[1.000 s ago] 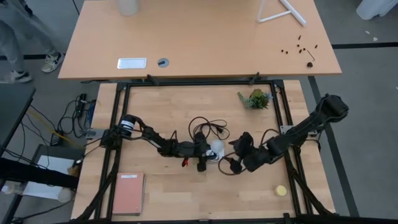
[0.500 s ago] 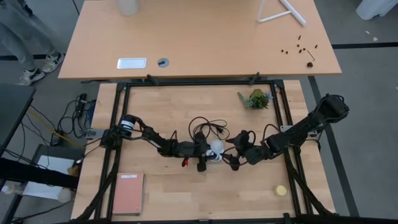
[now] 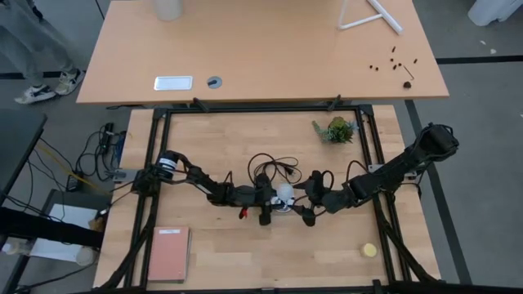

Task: Screw lightbulb
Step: Insert the lightbulb into the lamp

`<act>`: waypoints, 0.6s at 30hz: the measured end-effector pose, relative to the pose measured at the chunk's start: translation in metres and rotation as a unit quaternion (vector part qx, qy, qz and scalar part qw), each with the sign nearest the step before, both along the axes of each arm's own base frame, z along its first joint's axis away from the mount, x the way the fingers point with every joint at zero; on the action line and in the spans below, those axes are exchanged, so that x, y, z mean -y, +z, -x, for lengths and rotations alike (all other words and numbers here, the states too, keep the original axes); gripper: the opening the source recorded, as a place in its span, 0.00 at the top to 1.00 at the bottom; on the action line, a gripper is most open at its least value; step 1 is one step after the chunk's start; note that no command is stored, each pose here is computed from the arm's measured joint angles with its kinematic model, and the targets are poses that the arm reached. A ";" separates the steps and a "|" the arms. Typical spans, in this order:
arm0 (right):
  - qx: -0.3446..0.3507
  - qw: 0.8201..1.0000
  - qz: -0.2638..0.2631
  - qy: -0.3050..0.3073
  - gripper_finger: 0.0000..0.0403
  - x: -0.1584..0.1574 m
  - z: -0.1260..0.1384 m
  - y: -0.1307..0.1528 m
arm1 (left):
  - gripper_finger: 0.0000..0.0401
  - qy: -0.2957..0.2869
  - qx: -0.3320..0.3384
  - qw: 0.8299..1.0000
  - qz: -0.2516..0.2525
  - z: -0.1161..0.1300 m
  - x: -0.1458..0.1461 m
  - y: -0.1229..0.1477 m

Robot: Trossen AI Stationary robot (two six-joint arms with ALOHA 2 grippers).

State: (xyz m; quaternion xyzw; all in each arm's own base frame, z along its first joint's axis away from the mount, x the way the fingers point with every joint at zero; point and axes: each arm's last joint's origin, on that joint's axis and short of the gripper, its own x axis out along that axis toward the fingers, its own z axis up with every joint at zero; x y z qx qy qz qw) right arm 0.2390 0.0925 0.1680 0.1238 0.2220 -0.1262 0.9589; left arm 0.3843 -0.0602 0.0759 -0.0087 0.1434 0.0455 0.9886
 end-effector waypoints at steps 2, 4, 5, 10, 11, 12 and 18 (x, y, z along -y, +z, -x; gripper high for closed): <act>-0.003 1.000 -0.006 0.011 0.06 0.001 -0.001 0.000 | 0.51 0.000 0.000 1.000 0.000 0.000 0.000 0.000; 0.000 1.000 -0.013 0.023 0.06 0.000 -0.002 0.001 | 0.51 0.000 0.000 1.000 0.000 0.000 0.000 0.000; 0.002 0.999 -0.015 0.028 0.06 0.000 -0.002 0.001 | 0.51 0.000 0.000 1.000 0.000 0.000 0.000 0.000; 0.003 0.999 -0.025 0.037 0.06 -0.002 -0.002 0.002 | 0.51 0.003 0.001 1.000 0.001 0.000 0.000 0.000; 0.002 0.999 -0.027 0.040 0.06 -0.002 -0.002 0.002 | 0.51 0.003 0.001 1.000 0.002 0.000 0.000 0.000; 0.002 0.999 -0.030 0.044 0.06 -0.003 -0.002 0.002 | 0.51 0.003 0.001 1.000 0.003 0.000 0.000 0.000; 0.006 0.997 -0.050 0.056 0.06 -0.007 -0.001 0.002 | 0.51 0.019 0.003 1.000 0.007 0.000 -0.001 0.000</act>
